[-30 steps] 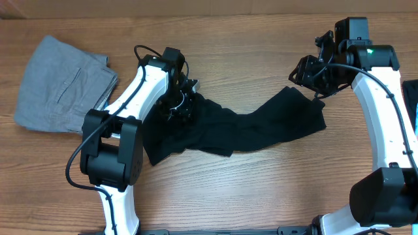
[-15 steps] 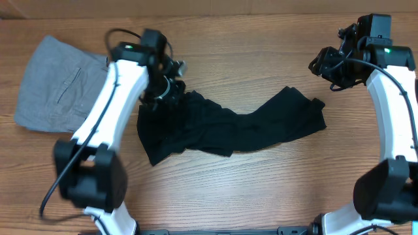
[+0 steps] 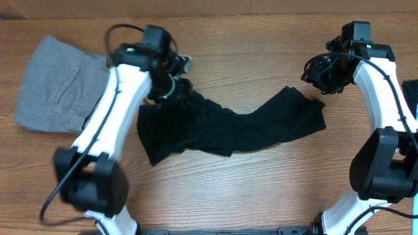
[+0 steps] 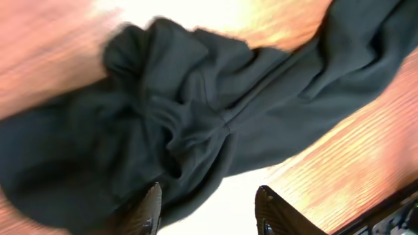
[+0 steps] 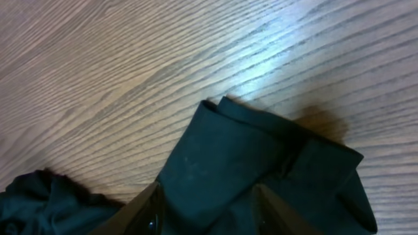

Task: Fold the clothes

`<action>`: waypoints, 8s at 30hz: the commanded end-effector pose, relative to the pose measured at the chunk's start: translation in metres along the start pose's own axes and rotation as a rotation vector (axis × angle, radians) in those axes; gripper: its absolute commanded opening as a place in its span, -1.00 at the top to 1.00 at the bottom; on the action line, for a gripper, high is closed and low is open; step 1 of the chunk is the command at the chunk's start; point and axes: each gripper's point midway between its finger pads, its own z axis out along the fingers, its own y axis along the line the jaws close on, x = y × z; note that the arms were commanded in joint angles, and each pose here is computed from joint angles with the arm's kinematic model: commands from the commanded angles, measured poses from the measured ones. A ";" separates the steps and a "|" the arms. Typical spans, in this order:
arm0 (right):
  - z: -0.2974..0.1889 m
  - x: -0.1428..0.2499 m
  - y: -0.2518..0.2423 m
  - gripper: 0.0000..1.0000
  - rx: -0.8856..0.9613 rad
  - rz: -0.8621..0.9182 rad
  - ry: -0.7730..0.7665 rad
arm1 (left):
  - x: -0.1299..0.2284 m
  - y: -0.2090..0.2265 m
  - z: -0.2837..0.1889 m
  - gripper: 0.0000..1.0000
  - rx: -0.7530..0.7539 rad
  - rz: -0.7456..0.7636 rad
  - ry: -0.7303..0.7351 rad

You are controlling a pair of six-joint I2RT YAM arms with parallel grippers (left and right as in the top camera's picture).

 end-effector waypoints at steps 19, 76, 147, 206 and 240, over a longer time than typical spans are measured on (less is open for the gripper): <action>-0.006 0.000 0.002 0.06 0.000 -0.001 -0.006 | 0.009 0.028 0.091 0.15 -0.088 0.006 0.182; 0.116 0.053 -0.013 -0.17 0.112 -0.027 0.211 | 0.001 0.016 -0.047 0.92 -0.123 -0.061 0.065; -0.017 -0.009 0.046 0.92 -0.085 -0.239 -0.120 | 0.001 0.033 -0.097 0.92 -0.012 -0.154 -0.035; -0.041 0.005 0.076 0.92 -0.341 -0.296 -0.213 | 0.013 0.015 -0.126 0.86 -0.022 -0.127 -0.057; 0.012 0.085 0.021 0.00 -0.323 -0.159 0.031 | 0.010 0.016 -0.126 0.46 -0.025 -0.121 -0.072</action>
